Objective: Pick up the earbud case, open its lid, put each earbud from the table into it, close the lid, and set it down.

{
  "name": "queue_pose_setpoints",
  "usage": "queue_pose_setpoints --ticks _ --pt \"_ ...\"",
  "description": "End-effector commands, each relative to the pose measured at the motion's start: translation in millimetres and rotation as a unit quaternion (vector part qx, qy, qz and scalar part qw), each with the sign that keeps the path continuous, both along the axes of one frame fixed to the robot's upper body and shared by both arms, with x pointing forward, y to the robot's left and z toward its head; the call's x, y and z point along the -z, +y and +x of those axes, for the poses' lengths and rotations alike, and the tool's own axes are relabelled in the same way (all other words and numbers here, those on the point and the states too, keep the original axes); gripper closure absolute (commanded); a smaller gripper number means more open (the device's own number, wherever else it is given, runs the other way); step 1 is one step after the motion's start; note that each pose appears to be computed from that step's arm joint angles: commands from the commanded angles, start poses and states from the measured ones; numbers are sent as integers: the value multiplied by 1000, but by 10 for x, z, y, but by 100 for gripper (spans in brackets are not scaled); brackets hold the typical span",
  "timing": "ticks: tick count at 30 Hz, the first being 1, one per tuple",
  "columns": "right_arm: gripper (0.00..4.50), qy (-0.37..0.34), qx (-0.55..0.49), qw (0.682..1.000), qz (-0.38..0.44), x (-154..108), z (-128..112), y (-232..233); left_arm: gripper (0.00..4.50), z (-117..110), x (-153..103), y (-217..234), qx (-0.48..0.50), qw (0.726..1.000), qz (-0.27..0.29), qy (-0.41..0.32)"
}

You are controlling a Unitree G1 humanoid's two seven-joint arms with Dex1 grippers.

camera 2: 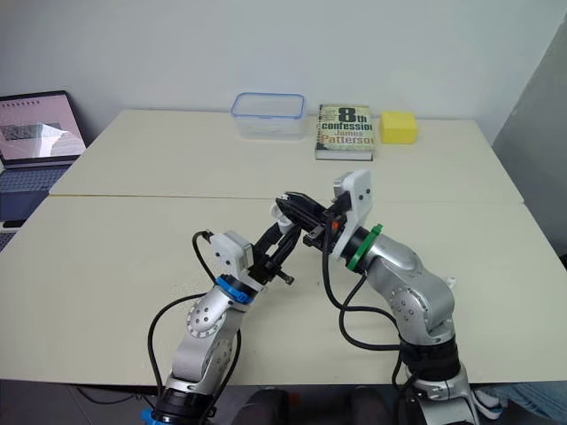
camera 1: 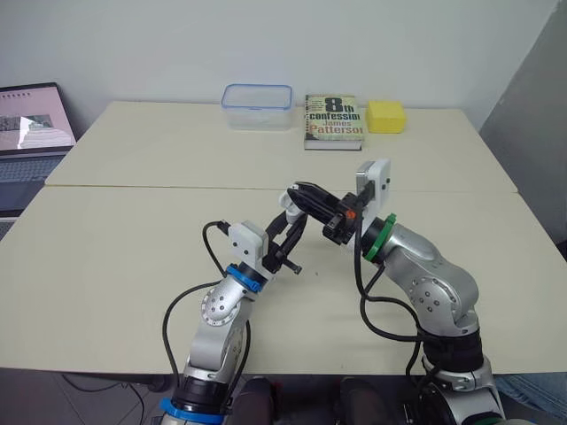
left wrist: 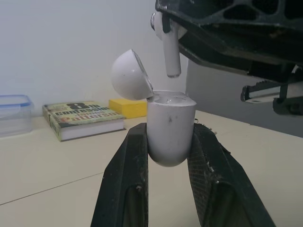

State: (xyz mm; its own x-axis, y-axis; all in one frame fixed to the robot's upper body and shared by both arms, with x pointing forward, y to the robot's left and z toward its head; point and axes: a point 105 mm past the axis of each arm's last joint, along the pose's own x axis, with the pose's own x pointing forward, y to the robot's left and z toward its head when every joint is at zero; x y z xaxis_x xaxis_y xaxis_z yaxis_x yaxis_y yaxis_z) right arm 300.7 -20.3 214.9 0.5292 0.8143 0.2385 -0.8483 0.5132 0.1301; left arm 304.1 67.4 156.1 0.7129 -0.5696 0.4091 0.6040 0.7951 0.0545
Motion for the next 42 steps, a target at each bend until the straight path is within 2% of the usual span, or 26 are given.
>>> queue_pose_setpoints --ticks 1,13,32,33,37,42 --pt "410 -32 -7 999 7 -104 -74 40 374 -53 -207 -23 6 999 -16 -34" --pt "410 -33 14 999 5 -30 -11 39 374 -68 -222 -30 4 999 -19 -34" --pt "410 -39 12 999 -29 104 -91 100 374 -65 -240 -51 5 999 -26 -34" --pt "339 -46 14 998 -33 96 -93 90 374 -67 -238 -50 5 999 -25 -35" --pt "214 -70 17 997 -41 13 -115 44 374 -73 -230 -48 6 999 -24 -35" --pt "211 -92 24 995 -43 -144 -155 -127 374 -73 -212 -46 5 999 -23 -33"
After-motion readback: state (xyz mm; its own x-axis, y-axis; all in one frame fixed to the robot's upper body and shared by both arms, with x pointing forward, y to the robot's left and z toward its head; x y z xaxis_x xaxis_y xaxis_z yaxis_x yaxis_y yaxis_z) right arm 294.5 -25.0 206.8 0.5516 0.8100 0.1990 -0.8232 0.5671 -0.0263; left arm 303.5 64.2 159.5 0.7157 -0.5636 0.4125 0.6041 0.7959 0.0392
